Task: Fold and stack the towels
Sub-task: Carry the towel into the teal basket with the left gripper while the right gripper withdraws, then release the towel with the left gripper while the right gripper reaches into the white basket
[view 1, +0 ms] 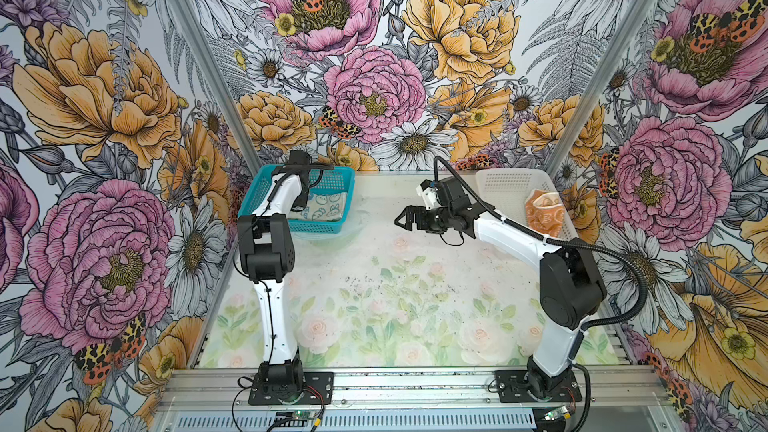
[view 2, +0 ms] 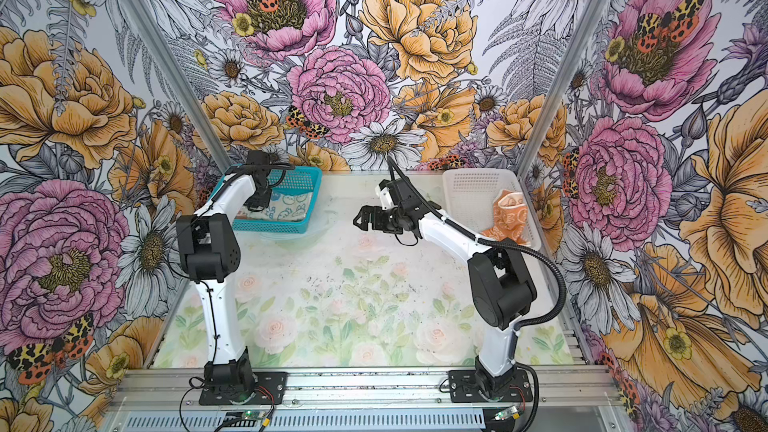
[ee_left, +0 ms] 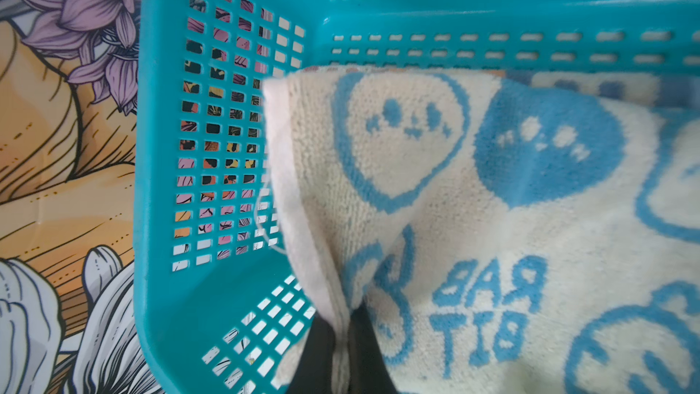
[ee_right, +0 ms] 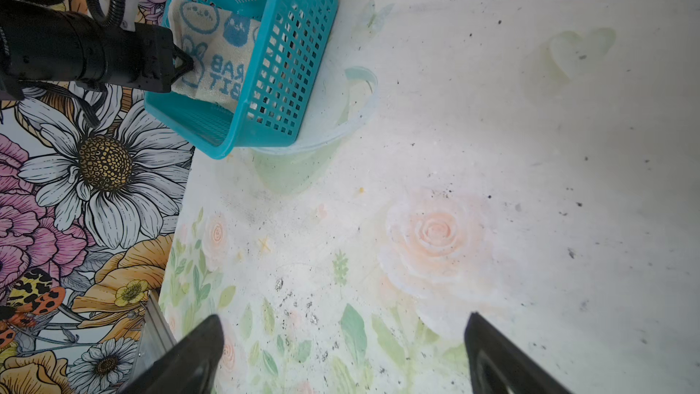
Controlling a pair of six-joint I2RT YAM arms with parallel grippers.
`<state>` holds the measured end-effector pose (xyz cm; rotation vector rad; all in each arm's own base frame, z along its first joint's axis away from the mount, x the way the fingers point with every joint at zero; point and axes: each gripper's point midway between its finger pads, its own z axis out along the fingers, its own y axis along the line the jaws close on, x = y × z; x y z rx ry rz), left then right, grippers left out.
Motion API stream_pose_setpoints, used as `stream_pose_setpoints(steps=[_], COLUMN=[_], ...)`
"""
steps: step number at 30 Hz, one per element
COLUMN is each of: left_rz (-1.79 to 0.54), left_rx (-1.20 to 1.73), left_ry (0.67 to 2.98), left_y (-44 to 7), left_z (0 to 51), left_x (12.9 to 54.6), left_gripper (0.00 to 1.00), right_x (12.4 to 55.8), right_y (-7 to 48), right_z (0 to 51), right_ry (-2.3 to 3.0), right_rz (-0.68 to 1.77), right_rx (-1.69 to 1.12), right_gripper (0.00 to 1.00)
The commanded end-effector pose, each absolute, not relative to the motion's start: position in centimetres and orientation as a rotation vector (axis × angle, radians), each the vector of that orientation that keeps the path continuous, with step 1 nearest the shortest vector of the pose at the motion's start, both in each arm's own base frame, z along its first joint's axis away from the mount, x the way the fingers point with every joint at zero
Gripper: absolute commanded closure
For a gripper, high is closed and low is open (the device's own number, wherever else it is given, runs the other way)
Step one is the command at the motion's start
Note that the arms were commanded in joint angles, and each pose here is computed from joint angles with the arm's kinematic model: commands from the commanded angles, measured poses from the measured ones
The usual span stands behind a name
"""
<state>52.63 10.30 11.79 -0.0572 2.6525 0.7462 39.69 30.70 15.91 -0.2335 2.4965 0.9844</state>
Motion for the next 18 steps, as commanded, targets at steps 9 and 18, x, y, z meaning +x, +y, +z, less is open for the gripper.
stream_pose_setpoints(steps=[9, 18], left_rz=[0.654, 0.67], left_rx=[-0.166, -0.183], left_ry=[2.538, 2.604], left_y=[11.6, 12.4], left_z=[17.0, 13.4], left_x=[52.7, 52.9], left_gripper=[1.0, 1.0], right_x=[40.1, 39.7], right_y=[31.6, 31.5], right_z=[16.1, 16.0], right_ry=[2.489, 2.493], right_rz=[0.996, 0.994], right_rx=[-0.257, -0.258], right_gripper=[0.01, 0.01])
